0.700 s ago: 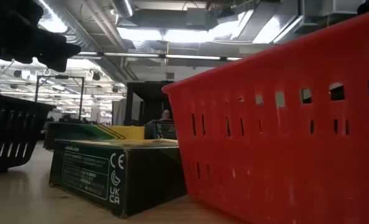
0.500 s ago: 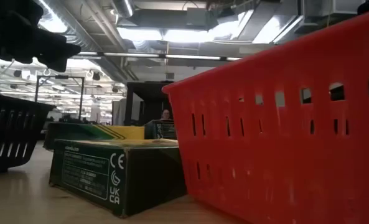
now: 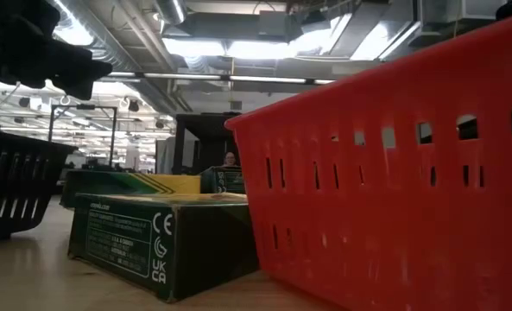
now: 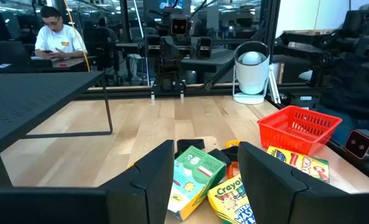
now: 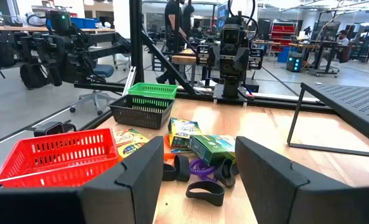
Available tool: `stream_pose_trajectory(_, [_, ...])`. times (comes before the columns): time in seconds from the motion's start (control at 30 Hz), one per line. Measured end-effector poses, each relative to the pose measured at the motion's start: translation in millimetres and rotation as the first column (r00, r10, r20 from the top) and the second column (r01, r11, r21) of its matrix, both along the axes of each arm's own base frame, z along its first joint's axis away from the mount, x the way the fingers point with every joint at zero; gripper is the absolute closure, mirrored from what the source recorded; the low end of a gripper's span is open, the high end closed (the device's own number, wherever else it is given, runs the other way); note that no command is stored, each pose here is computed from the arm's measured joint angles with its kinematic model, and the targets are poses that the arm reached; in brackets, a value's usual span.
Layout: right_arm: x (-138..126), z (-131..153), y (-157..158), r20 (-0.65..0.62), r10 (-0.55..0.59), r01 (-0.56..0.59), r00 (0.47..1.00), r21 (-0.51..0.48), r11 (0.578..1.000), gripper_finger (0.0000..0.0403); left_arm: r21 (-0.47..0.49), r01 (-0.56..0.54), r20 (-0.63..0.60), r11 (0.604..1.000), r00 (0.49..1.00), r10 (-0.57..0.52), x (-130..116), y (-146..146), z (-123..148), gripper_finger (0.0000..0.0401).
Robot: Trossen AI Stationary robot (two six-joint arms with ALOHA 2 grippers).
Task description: Pick & Place Office Desk Supplies
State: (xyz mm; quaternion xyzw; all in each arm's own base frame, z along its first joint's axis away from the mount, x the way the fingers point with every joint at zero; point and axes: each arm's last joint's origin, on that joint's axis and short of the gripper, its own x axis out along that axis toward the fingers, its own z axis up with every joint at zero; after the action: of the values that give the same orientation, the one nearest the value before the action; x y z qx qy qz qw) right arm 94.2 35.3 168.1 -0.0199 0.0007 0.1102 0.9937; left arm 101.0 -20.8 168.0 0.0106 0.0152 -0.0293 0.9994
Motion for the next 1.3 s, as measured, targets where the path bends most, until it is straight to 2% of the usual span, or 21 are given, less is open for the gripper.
stream_pose_trajectory(1.2, [0.0, 0.2, 0.0, 0.001, 0.0, 0.0, 1.0, 0.0, 1.0, 0.0202, 0.0, 0.0, 0.0, 1.0, 1.0, 0.0, 0.0, 0.0, 0.1, 0.0226])
stream_pose_trajectory(1.3, [-0.1, 3.6, 0.0, 0.046, 0.0, 0.002, 0.999, -0.039, 0.999, 0.0202, 0.0, 0.0, 0.001, 1.0, 1.0, 0.0, 0.0, 0.0, 0.1, 0.0226])
